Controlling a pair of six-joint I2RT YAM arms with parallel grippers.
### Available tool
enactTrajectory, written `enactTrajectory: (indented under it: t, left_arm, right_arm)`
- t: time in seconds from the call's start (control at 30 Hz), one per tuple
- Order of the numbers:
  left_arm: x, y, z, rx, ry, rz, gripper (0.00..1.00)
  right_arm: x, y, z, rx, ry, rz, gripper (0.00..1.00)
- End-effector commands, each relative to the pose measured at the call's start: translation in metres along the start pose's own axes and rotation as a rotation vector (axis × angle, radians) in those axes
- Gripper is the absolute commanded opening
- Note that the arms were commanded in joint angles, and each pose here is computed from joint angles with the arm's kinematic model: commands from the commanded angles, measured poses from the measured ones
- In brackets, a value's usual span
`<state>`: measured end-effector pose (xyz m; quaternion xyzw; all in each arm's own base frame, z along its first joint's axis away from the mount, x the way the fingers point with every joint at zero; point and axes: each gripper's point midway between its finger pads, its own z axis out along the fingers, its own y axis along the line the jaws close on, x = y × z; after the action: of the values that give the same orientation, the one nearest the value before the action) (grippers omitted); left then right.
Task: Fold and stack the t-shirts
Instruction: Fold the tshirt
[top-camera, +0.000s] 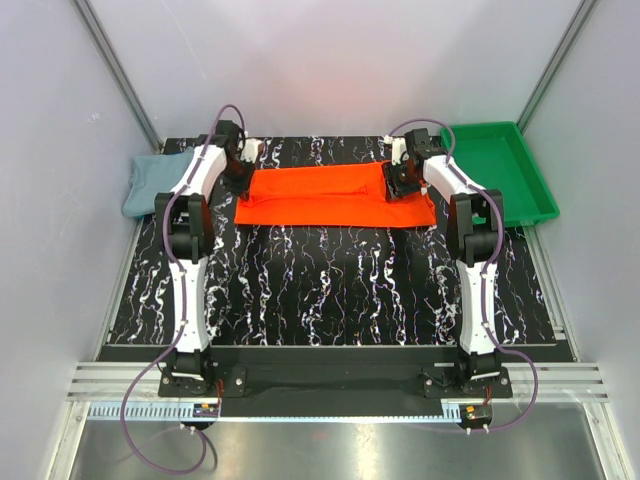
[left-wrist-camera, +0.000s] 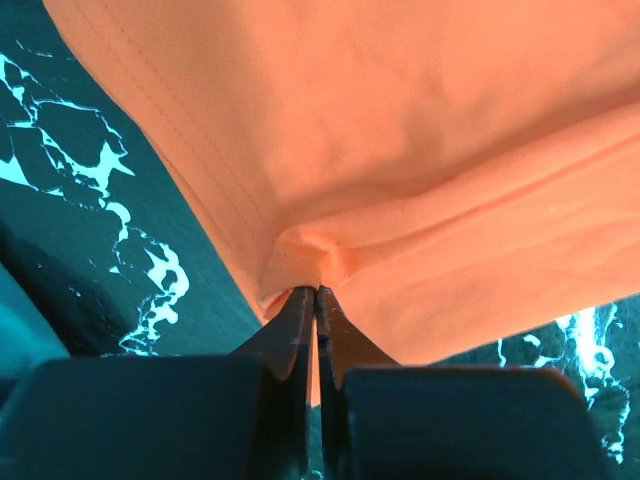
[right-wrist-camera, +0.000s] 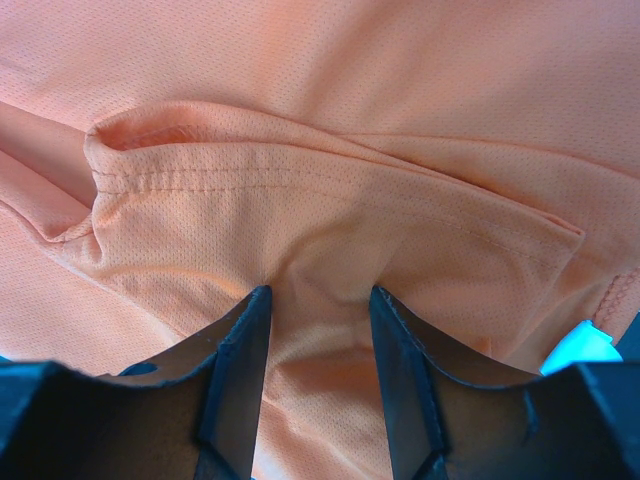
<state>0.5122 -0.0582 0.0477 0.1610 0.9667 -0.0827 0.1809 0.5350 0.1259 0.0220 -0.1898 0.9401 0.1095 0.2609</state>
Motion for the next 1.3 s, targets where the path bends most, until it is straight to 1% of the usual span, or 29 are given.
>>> enactTrajectory:
  t: [0.0, 0.17, 0.3, 0.63, 0.67, 0.7, 0.73, 0.77, 0.8, 0.87, 0.9, 0.93, 1.0, 1.03, 1.07, 1.1, 1.17, 1.2, 1.27]
  left_arm:
    - [-0.021, 0.009, -0.004, -0.039, -0.060, 0.011, 0.00]
    - [-0.031, 0.011, -0.014, -0.062, -0.097, -0.005, 0.00]
    - [-0.046, 0.016, -0.027, -0.100, -0.150, -0.021, 0.00]
    - [-0.058, 0.036, -0.017, -0.188, -0.174, -0.035, 0.00]
    - [-0.059, 0.038, -0.017, -0.202, -0.177, -0.038, 0.05]
    - [-0.060, 0.041, -0.016, -0.214, -0.181, -0.038, 0.21]
    - [-0.061, 0.042, -0.014, -0.222, -0.180, -0.035, 0.65]
    - [-0.062, 0.043, -0.015, -0.230, -0.182, -0.035, 0.76]
    - [-0.061, 0.043, -0.016, -0.234, -0.180, -0.039, 0.83]
    - [-0.066, 0.036, -0.027, -0.209, -0.198, -0.027, 0.89]
    - [-0.067, 0.035, -0.033, -0.209, -0.206, -0.029, 0.90]
    - [-0.075, 0.029, -0.048, -0.206, -0.240, -0.026, 0.90]
    - [-0.075, 0.022, -0.058, -0.192, -0.252, -0.019, 0.91]
    - [-0.078, 0.014, -0.066, -0.173, -0.267, -0.013, 0.91]
    - [-0.075, 0.011, -0.064, -0.160, -0.258, -0.013, 0.91]
    - [-0.074, 0.009, -0.065, -0.152, -0.256, -0.012, 0.87]
    - [-0.077, 0.004, -0.066, -0.151, -0.259, 0.007, 0.84]
    - [-0.078, 0.000, -0.066, -0.136, -0.261, 0.018, 0.74]
    - [-0.084, -0.015, -0.069, -0.082, -0.281, 0.052, 0.61]
  right_arm:
    - [0.020, 0.015, 0.004, -0.022, 0.074, -0.005, 0.51]
    - [0.021, 0.017, 0.002, -0.018, 0.078, -0.029, 0.49]
    - [0.021, 0.016, 0.000, -0.019, 0.074, -0.031, 0.48]
    - [0.020, 0.020, -0.005, -0.022, 0.069, -0.039, 0.47]
    - [0.021, 0.019, -0.005, -0.021, 0.072, -0.037, 0.47]
    - [0.021, 0.020, -0.006, -0.021, 0.072, -0.040, 0.47]
    - [0.021, 0.020, -0.007, -0.021, 0.071, -0.041, 0.47]
    - [0.021, 0.020, -0.008, -0.020, 0.071, -0.039, 0.47]
    - [0.020, 0.020, -0.008, -0.020, 0.070, -0.041, 0.47]
    - [0.014, 0.020, -0.014, -0.014, 0.049, -0.043, 0.47]
    - [0.012, 0.020, -0.017, -0.008, 0.046, -0.041, 0.47]
    - [0.007, 0.019, -0.022, 0.006, 0.027, -0.039, 0.48]
    - [0.000, 0.019, -0.030, 0.016, -0.007, -0.032, 0.48]
    - [-0.009, 0.020, -0.037, 0.018, -0.044, -0.034, 0.48]
    - [-0.007, 0.021, -0.037, 0.015, -0.045, -0.026, 0.49]
    - [-0.007, 0.022, -0.038, 0.013, -0.045, -0.013, 0.49]
    - [-0.006, 0.023, -0.038, 0.010, -0.038, 0.000, 0.49]
    - [-0.006, 0.023, -0.039, 0.013, -0.036, 0.011, 0.49]
    - [-0.007, 0.024, -0.045, 0.025, -0.041, 0.021, 0.48]
